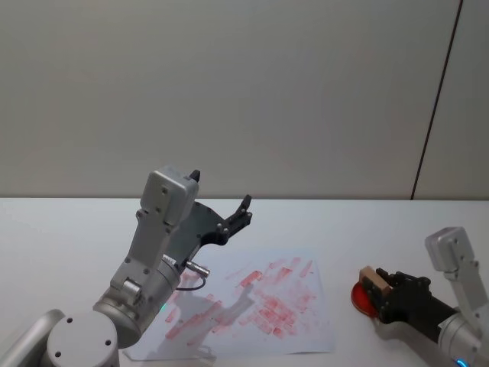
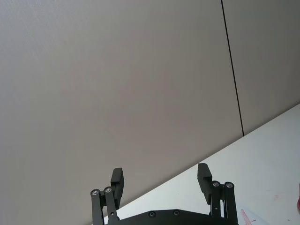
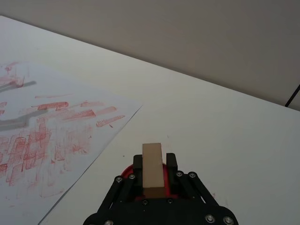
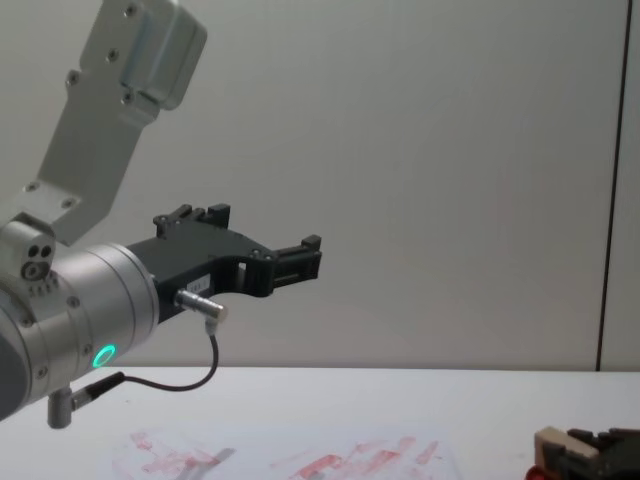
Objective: Use the one hand to pick up the stamp and affix it onto the A4 paper.
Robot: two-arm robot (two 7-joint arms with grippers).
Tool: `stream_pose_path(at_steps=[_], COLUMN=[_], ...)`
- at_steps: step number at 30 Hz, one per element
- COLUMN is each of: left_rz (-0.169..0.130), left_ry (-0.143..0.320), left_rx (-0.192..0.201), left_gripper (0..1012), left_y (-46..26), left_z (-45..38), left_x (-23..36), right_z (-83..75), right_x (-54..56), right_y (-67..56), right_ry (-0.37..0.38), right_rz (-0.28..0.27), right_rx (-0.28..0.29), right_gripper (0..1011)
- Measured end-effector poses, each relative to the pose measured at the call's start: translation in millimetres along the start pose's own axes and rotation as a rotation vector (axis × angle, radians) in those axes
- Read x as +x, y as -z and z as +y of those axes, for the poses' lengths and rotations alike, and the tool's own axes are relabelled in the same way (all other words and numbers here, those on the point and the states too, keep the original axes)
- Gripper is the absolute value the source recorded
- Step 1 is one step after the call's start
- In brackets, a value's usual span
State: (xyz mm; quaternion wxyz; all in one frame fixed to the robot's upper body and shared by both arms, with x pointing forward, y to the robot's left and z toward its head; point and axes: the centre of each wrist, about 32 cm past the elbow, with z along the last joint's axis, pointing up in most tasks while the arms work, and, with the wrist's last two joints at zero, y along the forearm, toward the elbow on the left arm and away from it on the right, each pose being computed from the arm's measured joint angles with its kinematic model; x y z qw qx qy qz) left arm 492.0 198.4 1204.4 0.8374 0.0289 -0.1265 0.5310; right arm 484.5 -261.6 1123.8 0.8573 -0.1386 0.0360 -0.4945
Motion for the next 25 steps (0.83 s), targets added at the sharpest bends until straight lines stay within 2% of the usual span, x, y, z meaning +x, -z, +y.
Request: stream_pose_path(at_steps=[3, 4, 5, 6, 9, 11, 12, 17, 25], left_rz=[0.0, 0.0, 0.0, 0.0, 0.0, 0.0, 0.0, 0.0, 0.0], left_ry=[0.0, 0.0, 0.0, 0.0, 0.0, 0.0, 0.0, 0.0, 0.0], left_rx=[0.0, 0.0, 0.0, 0.0, 0.0, 0.0, 0.0, 0.0, 0.0], left_gripper=[1002, 1002, 1002, 1003, 1002, 1003, 1002, 1003, 1002], left_y=[0.0, 0.0, 0.0, 0.0, 0.0, 0.0, 0.0, 0.0, 0.0], left_z=[0.0, 0.0, 0.0, 0.0, 0.0, 0.0, 0.0, 0.0, 0.0], left_x=[0.0, 0.0, 0.0, 0.0, 0.0, 0.0, 0.0, 0.0, 0.0], right_z=[0.6, 0.6, 0.7, 0.8, 1.0, 1.0, 0.9, 0.1, -0.6], right_x=[0.2, 0.2, 0.2, 0.2, 0.4, 0.5, 0.6, 0.3, -2.4], right_y=[0.2, 0.2, 0.4, 0.3, 0.0, -0.3, -1.4, -9.5, -25.5], right_ry=[0.0, 0.0, -0.001, -0.001, -0.001, -0.001, -0.001, 0.001, 0.004], right_rz=[0.0, 0.0, 0.001, 0.001, 0.002, 0.004, 0.008, 0.019, 0.038], right_rx=[-0.006, -0.006, -0.007, -0.007, -0.007, -0.006, 0.001, 0.047, 0.124], right_gripper=[355, 355, 418, 418, 518, 620, 620, 790, 1001])
